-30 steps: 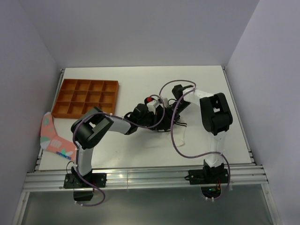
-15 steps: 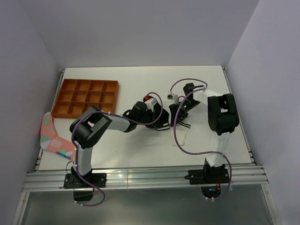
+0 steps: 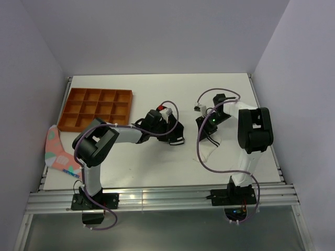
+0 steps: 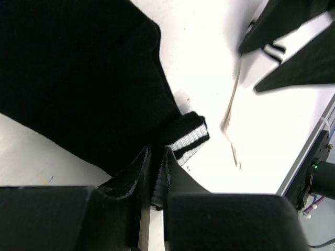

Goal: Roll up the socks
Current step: Roll the sock at the center of the board.

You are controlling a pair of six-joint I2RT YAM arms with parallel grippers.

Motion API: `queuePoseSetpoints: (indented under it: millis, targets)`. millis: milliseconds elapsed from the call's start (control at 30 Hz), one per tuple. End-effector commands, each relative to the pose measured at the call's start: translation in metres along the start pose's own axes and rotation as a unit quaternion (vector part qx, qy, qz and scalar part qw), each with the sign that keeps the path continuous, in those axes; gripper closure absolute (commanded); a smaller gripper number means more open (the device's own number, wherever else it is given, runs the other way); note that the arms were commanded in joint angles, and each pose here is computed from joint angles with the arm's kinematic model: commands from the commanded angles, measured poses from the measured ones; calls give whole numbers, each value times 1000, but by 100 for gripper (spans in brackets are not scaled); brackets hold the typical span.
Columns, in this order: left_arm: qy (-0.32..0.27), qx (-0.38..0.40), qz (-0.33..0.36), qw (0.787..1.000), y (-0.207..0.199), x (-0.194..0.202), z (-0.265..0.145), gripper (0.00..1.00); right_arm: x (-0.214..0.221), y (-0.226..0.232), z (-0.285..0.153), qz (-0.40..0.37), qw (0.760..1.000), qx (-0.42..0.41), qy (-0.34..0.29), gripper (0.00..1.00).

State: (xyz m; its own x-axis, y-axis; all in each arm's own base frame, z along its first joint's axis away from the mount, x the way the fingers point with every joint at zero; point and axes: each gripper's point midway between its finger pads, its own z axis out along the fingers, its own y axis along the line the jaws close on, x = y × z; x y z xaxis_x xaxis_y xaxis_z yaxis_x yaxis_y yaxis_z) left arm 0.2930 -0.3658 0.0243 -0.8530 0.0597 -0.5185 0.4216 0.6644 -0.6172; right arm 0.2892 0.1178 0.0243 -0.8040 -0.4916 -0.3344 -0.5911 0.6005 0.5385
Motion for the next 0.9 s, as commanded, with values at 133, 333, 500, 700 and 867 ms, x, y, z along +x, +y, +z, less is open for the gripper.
queuePoseSetpoints:
  millis: [133, 333, 500, 700, 867]
  targets:
    - [171, -106, -50, 978, 61, 102, -31, 100, -25, 3, -39, -111, 990, 70, -42, 45]
    - [202, -85, -93, 971, 53, 119, -37, 100, -46, 35, -35, -236, 963, 106, -71, 50]
    - [222, -73, -113, 966, 48, 127, -41, 100, -39, 65, -3, -353, 923, 126, -83, 51]
    - [237, -71, -124, 961, 47, 131, -43, 100, -39, 99, 15, -448, 877, 135, -112, 51]
    - [248, -72, -132, 957, 49, 136, -46, 100, -40, 116, 25, -485, 856, 135, -115, 49]
